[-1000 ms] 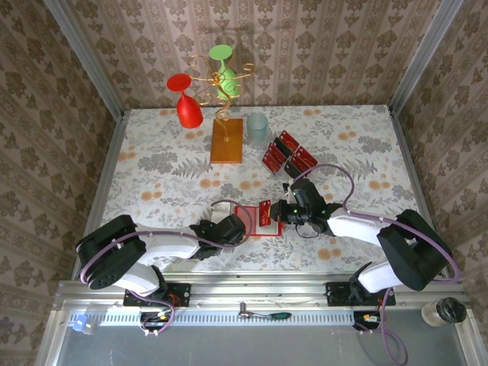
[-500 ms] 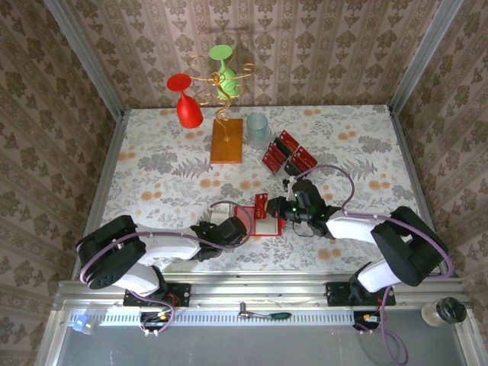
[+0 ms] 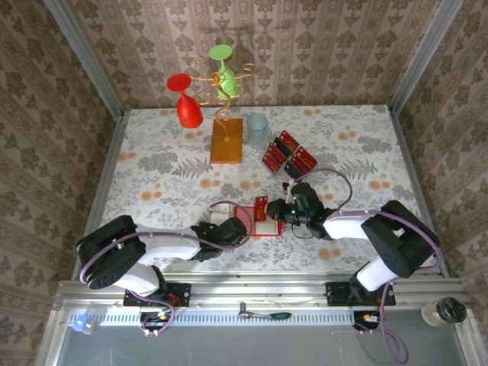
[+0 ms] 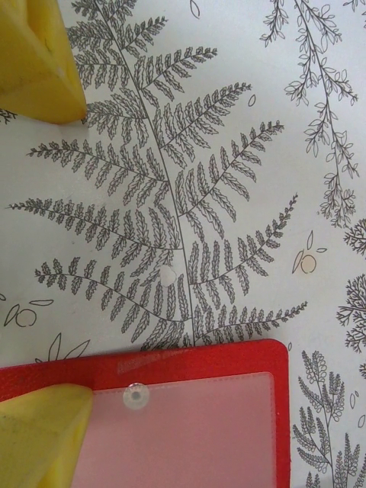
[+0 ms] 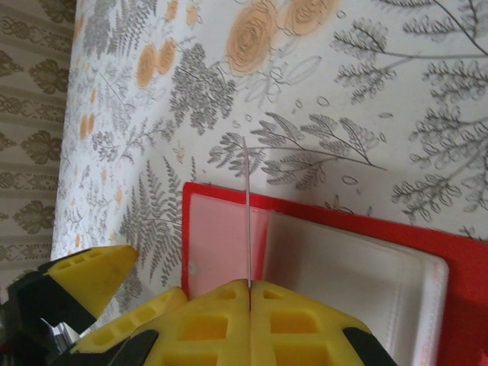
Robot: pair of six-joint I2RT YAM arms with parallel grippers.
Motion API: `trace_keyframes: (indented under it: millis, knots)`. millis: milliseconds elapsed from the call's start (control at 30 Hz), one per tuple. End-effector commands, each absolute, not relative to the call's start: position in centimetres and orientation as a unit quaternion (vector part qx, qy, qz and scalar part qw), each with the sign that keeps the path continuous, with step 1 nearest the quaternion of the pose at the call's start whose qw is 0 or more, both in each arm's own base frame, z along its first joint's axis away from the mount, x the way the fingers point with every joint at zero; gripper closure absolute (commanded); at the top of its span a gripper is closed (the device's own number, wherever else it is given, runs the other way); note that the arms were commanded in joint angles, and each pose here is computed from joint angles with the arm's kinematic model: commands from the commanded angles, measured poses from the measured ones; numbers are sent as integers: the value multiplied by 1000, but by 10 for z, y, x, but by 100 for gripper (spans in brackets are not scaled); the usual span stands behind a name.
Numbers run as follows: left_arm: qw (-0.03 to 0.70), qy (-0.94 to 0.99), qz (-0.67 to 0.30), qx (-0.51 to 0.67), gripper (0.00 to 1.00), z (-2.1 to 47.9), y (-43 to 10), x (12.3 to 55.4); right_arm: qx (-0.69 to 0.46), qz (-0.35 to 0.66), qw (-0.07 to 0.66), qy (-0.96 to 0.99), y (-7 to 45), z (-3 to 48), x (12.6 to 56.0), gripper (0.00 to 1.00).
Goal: Put the credit cards into the card holder
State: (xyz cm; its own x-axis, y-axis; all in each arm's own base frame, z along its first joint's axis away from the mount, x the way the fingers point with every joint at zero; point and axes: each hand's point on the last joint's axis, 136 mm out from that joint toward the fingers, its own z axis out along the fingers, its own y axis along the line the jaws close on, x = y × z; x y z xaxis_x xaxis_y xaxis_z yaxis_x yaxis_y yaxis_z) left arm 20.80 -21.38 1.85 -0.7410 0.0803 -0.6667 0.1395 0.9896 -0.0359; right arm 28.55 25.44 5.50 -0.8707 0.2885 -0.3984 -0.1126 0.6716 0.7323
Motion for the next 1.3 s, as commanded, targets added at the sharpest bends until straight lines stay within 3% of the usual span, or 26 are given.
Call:
trace_keyframes:
  millis: [0,1267]
  knots:
    - [343,937,-6,69,11,11,-201,202,55,396,260,879,252,50,288,100]
    - [349,935,-7,69,11,13,-202,204,49,395,214,892,254,24,260,100]
